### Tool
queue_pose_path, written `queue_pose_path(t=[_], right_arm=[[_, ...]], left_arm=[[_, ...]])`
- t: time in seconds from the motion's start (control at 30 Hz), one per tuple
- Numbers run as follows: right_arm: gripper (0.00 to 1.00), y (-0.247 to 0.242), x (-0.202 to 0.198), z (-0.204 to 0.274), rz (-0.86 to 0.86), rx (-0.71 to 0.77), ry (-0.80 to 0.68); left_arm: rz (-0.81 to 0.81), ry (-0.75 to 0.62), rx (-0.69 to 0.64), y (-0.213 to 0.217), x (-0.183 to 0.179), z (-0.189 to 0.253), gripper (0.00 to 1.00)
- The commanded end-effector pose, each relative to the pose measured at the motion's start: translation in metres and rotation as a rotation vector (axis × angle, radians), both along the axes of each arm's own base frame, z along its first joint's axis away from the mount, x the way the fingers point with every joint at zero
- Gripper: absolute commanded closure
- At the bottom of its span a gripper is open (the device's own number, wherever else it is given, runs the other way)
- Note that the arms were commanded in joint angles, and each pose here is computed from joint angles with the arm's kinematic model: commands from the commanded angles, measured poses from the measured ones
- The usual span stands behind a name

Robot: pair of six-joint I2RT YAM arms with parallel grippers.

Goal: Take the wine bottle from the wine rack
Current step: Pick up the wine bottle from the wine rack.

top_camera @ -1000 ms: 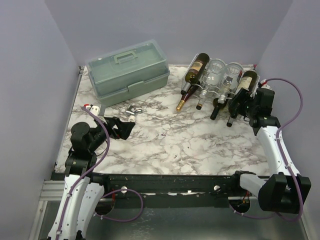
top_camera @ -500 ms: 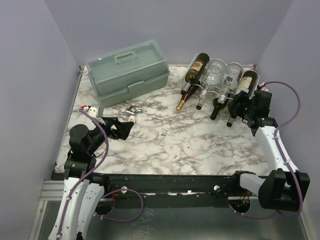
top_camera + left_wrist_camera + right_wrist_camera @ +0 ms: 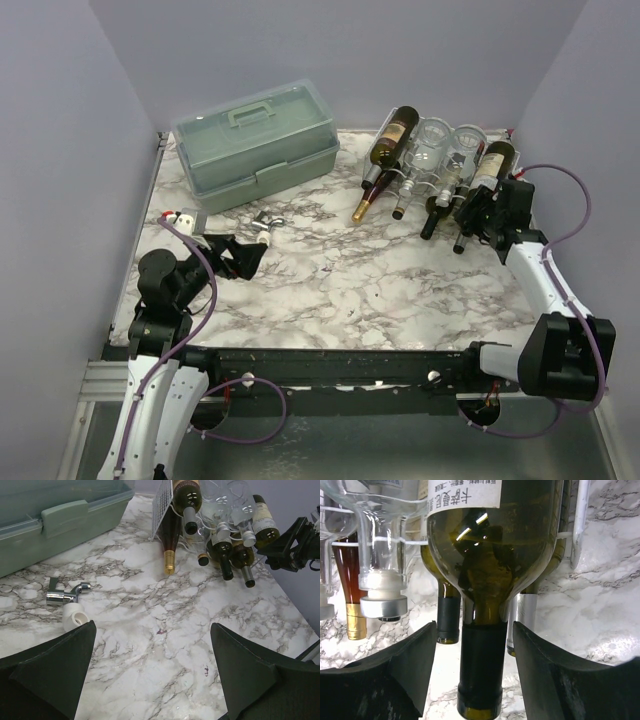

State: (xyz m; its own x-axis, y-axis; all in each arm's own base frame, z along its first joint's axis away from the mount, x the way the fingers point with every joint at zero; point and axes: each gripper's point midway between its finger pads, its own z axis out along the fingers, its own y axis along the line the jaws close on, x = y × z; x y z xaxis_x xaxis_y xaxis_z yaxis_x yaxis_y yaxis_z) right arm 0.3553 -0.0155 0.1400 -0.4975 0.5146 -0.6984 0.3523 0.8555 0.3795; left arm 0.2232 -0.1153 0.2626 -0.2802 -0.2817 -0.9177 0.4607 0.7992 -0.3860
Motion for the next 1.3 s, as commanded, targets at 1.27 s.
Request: queue_pose_path(t=[1.27], right_arm=[[0.69, -0.012, 0.020, -0.001, -0.060, -0.020, -0.040]], left_arm=[[0.019, -0.042, 0.020, 0.005, 0.000, 0.004, 0.02]])
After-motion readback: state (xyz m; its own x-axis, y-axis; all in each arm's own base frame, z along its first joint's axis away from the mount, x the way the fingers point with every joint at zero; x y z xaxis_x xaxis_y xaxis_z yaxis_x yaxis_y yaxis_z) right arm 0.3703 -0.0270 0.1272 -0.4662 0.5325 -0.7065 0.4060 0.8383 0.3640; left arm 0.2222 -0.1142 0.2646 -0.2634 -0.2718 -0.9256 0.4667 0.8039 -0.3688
